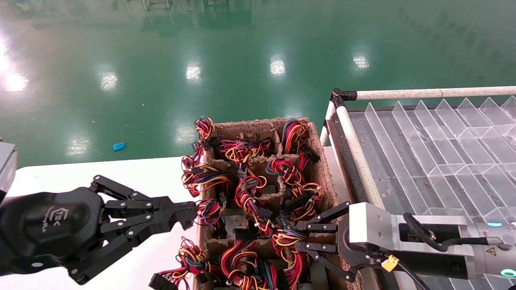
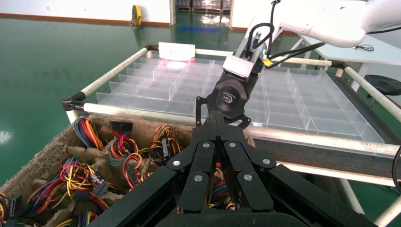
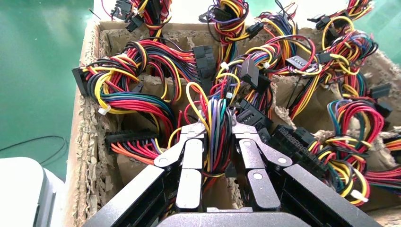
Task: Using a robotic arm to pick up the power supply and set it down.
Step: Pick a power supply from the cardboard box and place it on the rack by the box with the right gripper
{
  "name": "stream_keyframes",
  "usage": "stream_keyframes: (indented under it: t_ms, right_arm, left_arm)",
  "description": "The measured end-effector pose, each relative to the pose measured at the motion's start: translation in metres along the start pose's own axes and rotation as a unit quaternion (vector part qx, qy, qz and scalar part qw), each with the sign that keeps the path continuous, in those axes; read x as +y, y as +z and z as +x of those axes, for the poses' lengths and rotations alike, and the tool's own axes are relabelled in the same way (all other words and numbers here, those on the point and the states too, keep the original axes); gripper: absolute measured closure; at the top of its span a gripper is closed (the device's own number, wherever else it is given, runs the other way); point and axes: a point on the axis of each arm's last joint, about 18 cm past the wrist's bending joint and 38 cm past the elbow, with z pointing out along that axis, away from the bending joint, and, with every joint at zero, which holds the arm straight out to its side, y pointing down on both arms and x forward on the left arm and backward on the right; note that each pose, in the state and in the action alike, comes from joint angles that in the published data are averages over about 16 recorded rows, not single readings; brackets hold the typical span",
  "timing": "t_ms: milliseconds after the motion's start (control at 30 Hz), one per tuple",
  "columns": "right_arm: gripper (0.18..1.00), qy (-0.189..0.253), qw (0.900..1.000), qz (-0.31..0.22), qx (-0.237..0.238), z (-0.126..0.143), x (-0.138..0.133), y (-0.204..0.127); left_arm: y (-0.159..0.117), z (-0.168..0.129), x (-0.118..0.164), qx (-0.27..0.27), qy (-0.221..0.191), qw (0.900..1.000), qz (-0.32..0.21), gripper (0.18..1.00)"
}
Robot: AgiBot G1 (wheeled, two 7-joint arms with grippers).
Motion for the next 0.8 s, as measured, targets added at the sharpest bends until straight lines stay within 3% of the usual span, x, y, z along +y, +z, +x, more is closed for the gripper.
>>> stream_keyframes:
  t_ms: [467,800]
  right_arm:
    - [0.925,-0.043,0.999,0.017,0.017,0.017,-0.030,-0.018]
    - [0.926,-0.120,0.992,0.023,0.031,0.038,-0.066,-0.038]
  left_arm:
    - [0.000,0.000,0.000,0.000,0.000,1.0000,0.000,0.993]
    - [0.000,0.000,0.000,0.000,0.000,1.0000,0.000,0.993]
